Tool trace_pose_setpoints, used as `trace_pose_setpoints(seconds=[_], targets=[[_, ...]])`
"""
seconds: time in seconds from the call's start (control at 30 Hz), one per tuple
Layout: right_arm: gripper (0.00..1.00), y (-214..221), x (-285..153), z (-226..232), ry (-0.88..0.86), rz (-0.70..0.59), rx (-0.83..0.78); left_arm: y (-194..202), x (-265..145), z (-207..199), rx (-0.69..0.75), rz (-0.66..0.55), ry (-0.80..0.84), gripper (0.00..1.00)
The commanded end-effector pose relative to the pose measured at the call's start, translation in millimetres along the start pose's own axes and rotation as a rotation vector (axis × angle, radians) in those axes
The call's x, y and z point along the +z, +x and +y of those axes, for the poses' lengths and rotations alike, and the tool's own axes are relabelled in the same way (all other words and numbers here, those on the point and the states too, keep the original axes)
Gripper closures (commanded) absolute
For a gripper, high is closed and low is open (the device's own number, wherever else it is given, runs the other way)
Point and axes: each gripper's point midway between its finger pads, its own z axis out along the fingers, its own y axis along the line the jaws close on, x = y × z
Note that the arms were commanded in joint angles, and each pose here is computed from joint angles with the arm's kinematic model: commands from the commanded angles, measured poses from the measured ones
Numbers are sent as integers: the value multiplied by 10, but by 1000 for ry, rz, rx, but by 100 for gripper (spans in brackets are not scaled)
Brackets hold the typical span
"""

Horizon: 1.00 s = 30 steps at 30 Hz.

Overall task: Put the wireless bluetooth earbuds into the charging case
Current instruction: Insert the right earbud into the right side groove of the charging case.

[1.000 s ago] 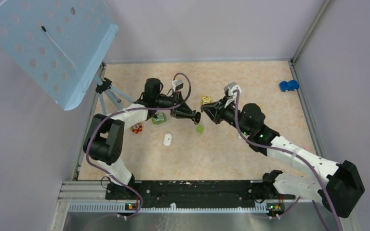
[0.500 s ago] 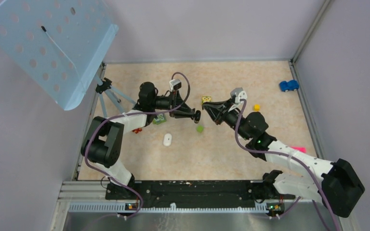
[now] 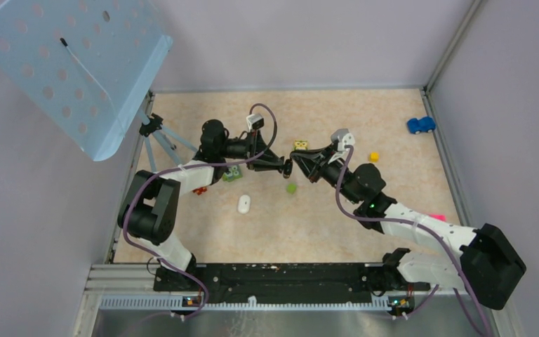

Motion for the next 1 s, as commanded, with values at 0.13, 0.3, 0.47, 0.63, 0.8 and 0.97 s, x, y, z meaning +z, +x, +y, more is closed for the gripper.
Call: trace_pose_setpoints(seconds=[0.13,0.3,0.47,0.63,0.8,0.97], targets=[[100,1,71,105,-42,-27,1,77,-14,-276,108,7,46,100],[100,21,60,67,-24,-30,-9,83,-18,-285,105,9,50,100],[100,14,47,41,-9,-48,-10,89,-22,-298,101,10,54,100],[100,-24,39,32,2,-76,-9,97,-23,-303,84,12,60,100],[100,-50,30,67,-10,-105,-10,124,-28,-360,40,13,97,100],[100,-110,37,73,-8,-132,-13,135,-24,-389,12,10,127,100]])
